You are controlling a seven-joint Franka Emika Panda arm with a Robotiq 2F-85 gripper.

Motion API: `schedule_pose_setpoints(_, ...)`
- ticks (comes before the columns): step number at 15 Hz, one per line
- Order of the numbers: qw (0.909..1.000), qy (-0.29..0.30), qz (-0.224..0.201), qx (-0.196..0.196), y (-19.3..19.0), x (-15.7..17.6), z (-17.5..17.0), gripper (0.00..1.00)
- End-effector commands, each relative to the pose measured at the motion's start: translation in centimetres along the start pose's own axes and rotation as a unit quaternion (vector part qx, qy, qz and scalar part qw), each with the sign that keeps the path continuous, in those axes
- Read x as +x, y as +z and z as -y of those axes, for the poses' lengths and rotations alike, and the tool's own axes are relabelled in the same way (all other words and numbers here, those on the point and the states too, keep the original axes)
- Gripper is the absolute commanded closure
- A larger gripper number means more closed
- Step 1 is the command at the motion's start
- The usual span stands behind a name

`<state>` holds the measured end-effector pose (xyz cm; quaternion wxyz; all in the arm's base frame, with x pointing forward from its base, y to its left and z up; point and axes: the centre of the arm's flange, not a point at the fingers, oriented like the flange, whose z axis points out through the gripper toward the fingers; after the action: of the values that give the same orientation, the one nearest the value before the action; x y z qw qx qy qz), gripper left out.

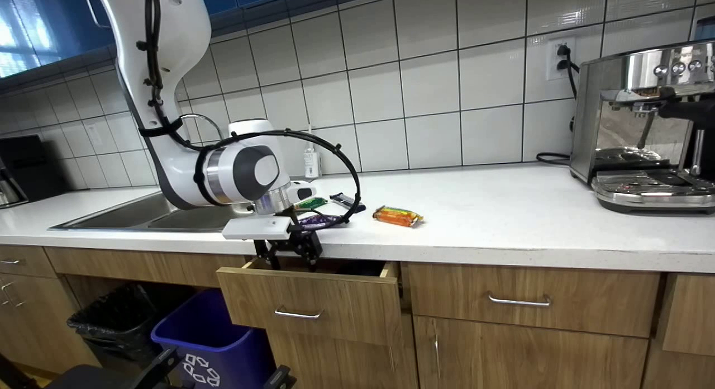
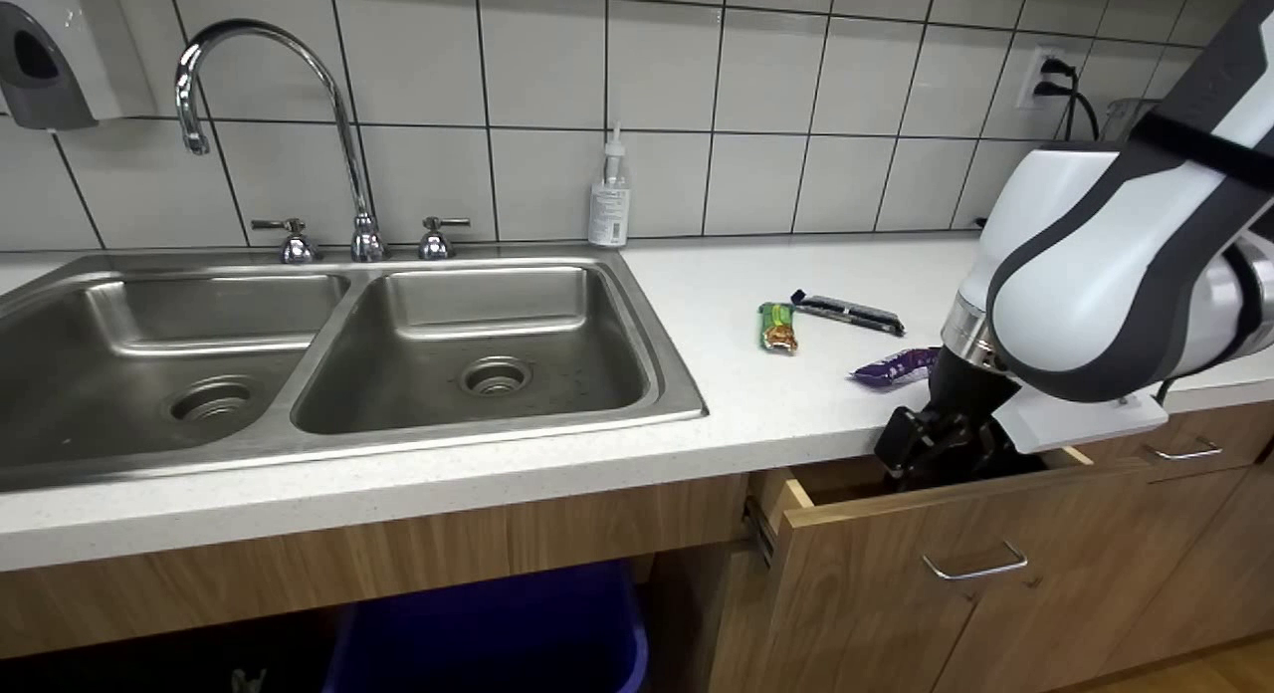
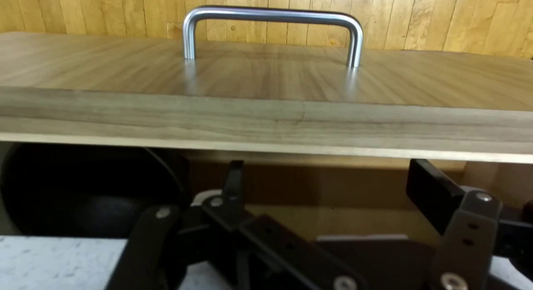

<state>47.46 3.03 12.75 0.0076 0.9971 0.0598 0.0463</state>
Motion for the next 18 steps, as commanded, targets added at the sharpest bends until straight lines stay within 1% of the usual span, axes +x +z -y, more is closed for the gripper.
schedule_pose_setpoints(1,0.9996,0.021,0.018,0.004,0.0,-1.6,0.5,0.00)
schedule_pose_setpoints(7,0.9981,0.045,0.038,0.016,0.2,-3.0,0.8,0.00)
schedule_pose_setpoints(18,0.9961,0.055,0.065,0.023,0.3,-4.5,1.4,0.00)
